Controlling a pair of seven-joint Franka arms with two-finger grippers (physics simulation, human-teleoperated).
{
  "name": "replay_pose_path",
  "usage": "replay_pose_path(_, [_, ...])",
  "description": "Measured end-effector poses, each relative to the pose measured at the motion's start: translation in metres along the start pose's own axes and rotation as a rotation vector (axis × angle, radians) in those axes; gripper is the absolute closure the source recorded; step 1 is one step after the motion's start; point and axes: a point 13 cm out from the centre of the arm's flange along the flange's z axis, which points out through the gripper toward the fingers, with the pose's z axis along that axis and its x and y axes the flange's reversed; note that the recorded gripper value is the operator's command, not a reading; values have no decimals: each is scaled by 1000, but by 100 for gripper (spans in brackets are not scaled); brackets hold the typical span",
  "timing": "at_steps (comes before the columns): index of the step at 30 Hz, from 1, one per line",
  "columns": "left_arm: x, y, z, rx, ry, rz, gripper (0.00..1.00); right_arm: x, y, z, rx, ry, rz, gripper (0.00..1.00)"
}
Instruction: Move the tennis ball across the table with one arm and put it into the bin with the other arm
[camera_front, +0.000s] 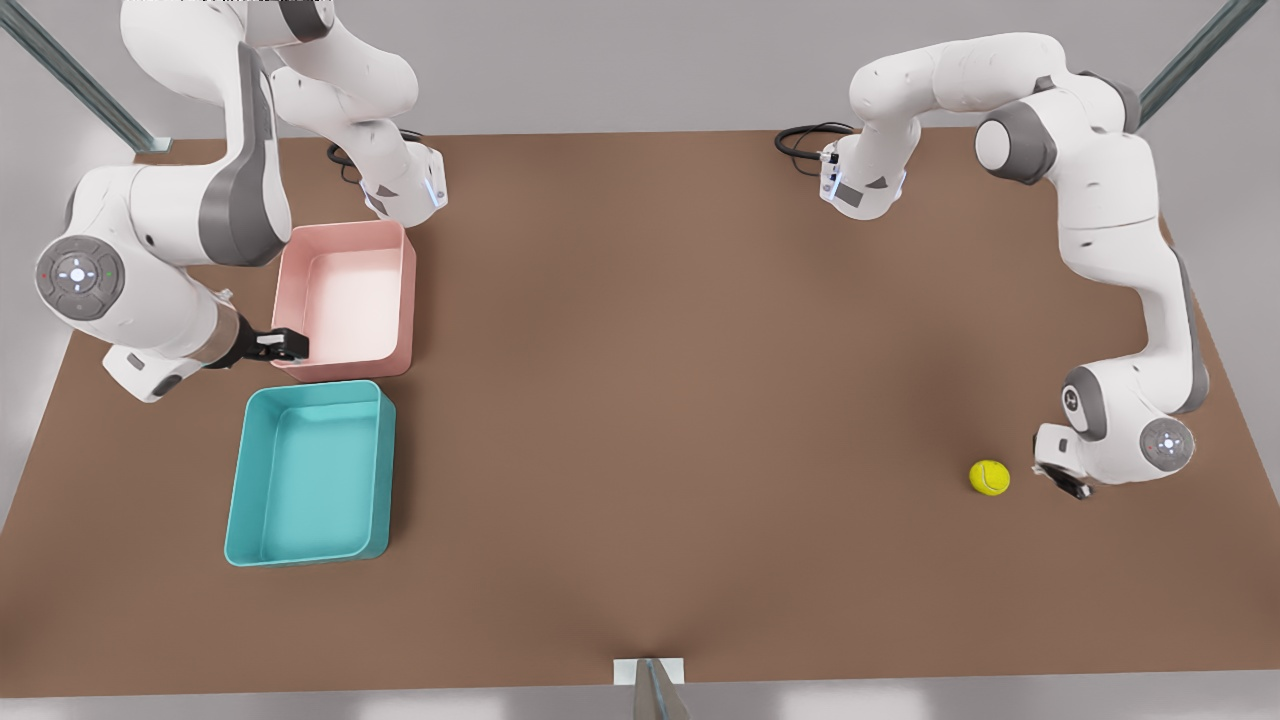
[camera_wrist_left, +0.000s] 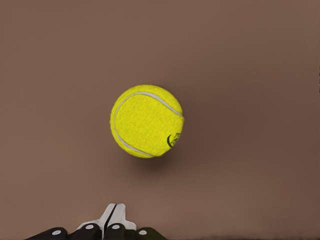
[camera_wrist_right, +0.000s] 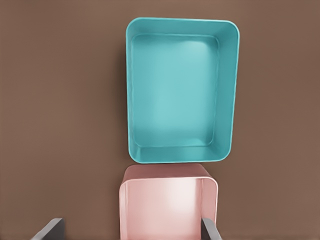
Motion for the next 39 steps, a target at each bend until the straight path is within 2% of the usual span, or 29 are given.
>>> replay_pose_path(7, [-7, 0, 35, -11, 22, 215, 79, -3, 1, 5, 1, 9, -5, 0])
replay_pose_path(16, [-24, -1, 25, -30, 12, 407, 79, -4, 1, 7, 2, 14, -9, 0])
replay_pose_path(19, [-61, -17, 29, -17, 12, 456, 79, -4, 2, 7, 3, 15, -11, 0])
replay_pose_path(21, [-141, -41, 2, -43, -28, 496, 79, -4, 3, 7, 3, 15, -13, 0])
replay_pose_path(22, [-181, -54, -21, -57, -65, 486, 79, -4, 3, 8, 3, 17, -13, 0])
replay_pose_path(24, [-223, -74, -53, -37, -166, 366, 79, -4, 3, 9, 3, 18, -14, 0])
replay_pose_path(29, [-248, -92, -83, 28, -248, 82, 79, -4, 4, 9, 3, 20, -15, 0])
replay_pose_path(31, [-256, -99, -123, 4, -233, 2, 79, -4, 4, 10, 3, 21, -16, 0])
replay_pose_path(33, [-264, -96, -209, -56, -223, -77, 79, -4, 4, 10, 3, 21, -16, 0])
replay_pose_path(36, [-251, -130, -380, -121, -235, -217, 79, -4, 4, 10, 3, 21, -16, 0])
replay_pose_path(38, [-240, -176, -431, -86, -208, -296, 0, -4, 3, 10, 2, 22, -15, 0])
replay_pose_path(39, [-229, -195, -424, -41, -159, -342, 0, -4, 3, 10, 2, 22, -15, 0])
